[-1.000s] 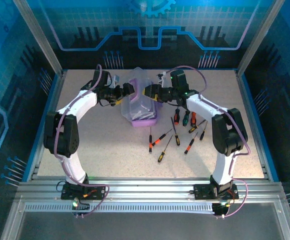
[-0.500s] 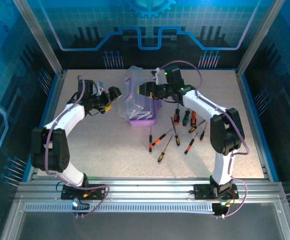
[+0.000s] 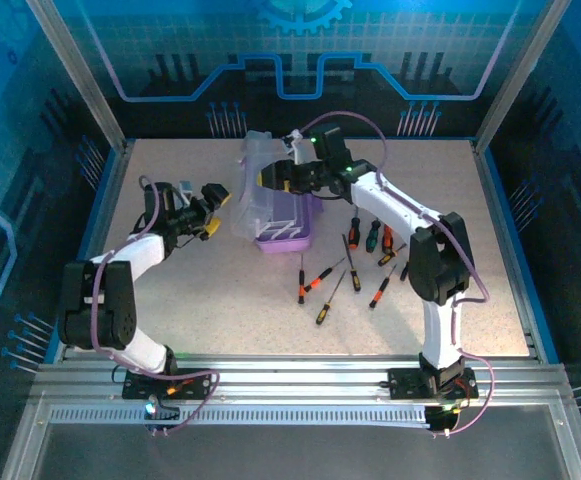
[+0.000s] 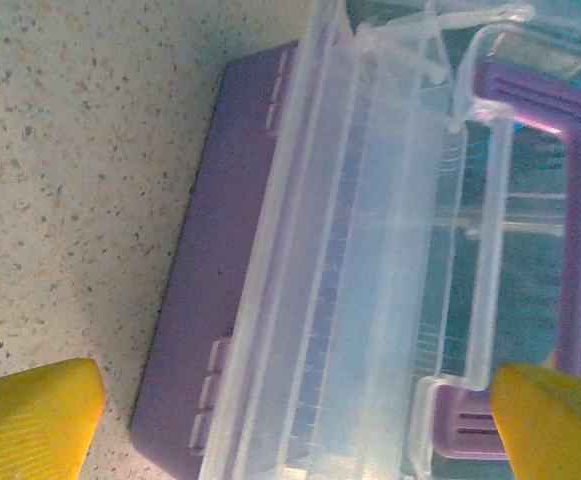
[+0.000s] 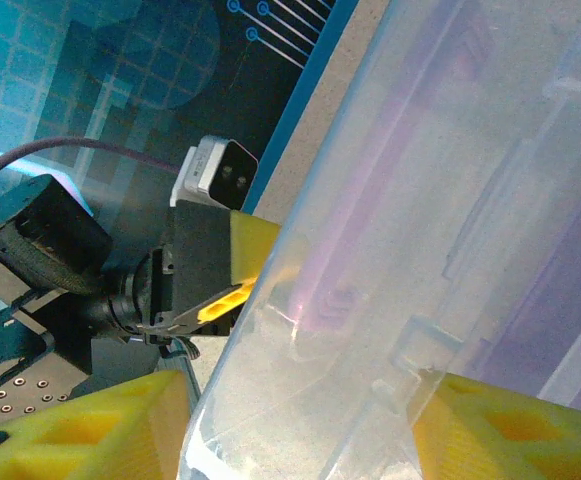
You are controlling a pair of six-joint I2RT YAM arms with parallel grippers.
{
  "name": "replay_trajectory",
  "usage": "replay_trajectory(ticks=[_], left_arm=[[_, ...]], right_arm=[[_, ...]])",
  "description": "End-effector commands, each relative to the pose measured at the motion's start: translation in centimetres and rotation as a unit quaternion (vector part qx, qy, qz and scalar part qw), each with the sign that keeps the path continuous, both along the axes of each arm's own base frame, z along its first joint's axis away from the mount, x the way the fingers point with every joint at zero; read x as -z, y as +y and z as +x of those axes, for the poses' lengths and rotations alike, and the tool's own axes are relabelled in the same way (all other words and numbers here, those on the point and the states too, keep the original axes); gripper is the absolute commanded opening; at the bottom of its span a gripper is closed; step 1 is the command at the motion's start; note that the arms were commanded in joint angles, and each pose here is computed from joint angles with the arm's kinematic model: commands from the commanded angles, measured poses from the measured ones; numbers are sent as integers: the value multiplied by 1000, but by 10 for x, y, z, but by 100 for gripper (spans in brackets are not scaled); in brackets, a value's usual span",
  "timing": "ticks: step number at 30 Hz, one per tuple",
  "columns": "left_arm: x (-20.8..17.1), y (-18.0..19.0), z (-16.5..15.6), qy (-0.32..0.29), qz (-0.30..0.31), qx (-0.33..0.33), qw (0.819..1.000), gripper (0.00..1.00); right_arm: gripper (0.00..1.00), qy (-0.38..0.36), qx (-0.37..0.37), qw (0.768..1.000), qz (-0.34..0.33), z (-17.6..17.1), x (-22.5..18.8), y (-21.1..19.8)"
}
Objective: Pack the tool kit
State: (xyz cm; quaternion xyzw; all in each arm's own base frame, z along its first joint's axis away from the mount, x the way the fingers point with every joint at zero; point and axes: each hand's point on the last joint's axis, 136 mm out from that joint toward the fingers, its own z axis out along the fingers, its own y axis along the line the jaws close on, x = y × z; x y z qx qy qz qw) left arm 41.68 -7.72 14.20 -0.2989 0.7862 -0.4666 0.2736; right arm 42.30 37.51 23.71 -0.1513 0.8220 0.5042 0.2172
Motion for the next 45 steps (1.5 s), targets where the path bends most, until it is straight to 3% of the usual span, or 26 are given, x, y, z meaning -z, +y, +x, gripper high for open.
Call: replay_trajectory(ticks=[1,27,38,42,45], left_arm=[[-21,6,1,-36,-14,-4,999,99],[-64,10,-11,-50,34,18,998,99],[-79,6,-10,-45,59,45,996,99],[-82,1,-10,-36,87,57,994,99],[-84,-2,-12,-15,161,68,985,99]], right_arm=[[61,-15,-18,1000,-4,-4,-9,15],[64,-32,-37,999,-19,-3,-22,45],[66,-104,31,992,-65,7,-60,-22],[66,-74,63,993,-61,23,-44,-53],[67,-62,97,989,-93,34,-19,-79]])
